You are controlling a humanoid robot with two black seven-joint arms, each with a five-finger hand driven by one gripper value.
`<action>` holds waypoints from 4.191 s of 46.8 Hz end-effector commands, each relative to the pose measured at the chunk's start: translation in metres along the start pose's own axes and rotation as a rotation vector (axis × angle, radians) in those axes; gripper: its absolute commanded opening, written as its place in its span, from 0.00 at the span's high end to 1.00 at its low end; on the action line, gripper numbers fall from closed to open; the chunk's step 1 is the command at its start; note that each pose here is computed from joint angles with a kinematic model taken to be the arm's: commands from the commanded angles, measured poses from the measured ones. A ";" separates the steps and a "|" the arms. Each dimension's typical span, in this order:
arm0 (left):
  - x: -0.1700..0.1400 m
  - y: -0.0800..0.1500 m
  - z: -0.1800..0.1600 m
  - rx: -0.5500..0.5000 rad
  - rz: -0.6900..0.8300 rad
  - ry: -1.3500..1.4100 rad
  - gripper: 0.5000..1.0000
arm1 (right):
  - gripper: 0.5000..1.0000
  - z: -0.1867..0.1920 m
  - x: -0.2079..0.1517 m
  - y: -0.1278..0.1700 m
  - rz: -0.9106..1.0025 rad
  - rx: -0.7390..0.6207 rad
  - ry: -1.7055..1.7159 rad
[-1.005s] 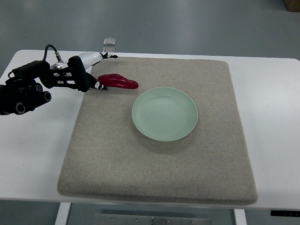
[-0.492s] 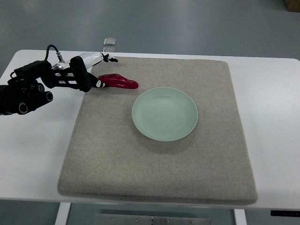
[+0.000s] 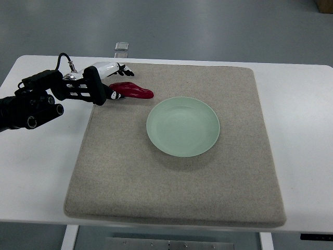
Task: Place red pepper on plate with left hand
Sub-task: 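Close the left hand's fingers to grasp the red pepper, then carry the held pepper with the left hand onto the green plate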
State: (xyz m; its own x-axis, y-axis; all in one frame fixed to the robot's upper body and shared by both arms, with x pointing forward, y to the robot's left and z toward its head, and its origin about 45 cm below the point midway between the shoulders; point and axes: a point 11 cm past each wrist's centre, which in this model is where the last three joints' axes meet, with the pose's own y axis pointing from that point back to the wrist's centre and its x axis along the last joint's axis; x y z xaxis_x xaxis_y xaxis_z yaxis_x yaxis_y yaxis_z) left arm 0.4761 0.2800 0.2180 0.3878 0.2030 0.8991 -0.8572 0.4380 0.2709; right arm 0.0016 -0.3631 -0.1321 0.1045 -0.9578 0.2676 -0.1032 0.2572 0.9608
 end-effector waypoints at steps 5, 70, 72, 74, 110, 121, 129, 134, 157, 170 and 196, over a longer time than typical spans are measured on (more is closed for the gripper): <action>-0.002 0.000 0.001 -0.001 -0.001 0.003 0.45 | 0.14 0.000 0.000 0.000 0.000 0.000 0.000; -0.009 -0.005 0.006 -0.012 -0.007 0.005 0.62 | 0.14 0.000 0.000 0.000 0.000 0.000 0.000; -0.009 -0.005 0.006 -0.012 -0.007 0.005 0.64 | 0.14 0.000 0.000 0.000 0.000 0.000 0.000; -0.009 -0.005 0.006 -0.013 -0.007 0.005 0.66 | 0.14 0.000 0.000 0.000 0.000 0.000 0.000; -0.008 -0.008 0.011 -0.030 -0.004 -0.006 1.00 | 0.14 0.000 0.000 0.000 0.000 0.000 0.000; 0.004 -0.012 0.022 -0.072 0.018 -0.012 1.00 | 0.14 0.000 0.000 0.000 0.000 0.000 0.000; 0.019 -0.018 0.048 -0.151 0.025 -0.044 1.00 | 0.14 0.000 0.000 0.000 0.000 0.000 0.000; 0.028 -0.023 0.074 -0.221 0.024 -0.059 1.00 | 0.14 0.000 0.000 0.000 0.000 0.000 0.000; -0.007 -0.020 0.157 -0.486 -0.094 -0.177 1.00 | 0.14 0.000 0.000 0.000 0.000 0.000 0.000; -0.025 -0.019 0.165 -0.524 -0.138 -0.240 1.00 | 0.14 0.000 0.000 0.000 0.000 0.000 -0.001; -0.041 -0.018 0.167 -0.534 -0.160 -0.229 1.00 | 0.14 0.000 0.000 0.000 0.000 0.000 0.000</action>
State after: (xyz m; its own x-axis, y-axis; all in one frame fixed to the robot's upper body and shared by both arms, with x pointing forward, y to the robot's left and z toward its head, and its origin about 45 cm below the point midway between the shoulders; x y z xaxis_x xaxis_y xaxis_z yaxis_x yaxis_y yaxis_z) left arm 0.4203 0.1182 0.2362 0.3595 -0.0711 0.9304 -0.4838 0.8384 0.2510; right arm 0.0015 -0.3631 -0.1321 0.1043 -0.9579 0.2676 -0.1030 0.2572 0.9608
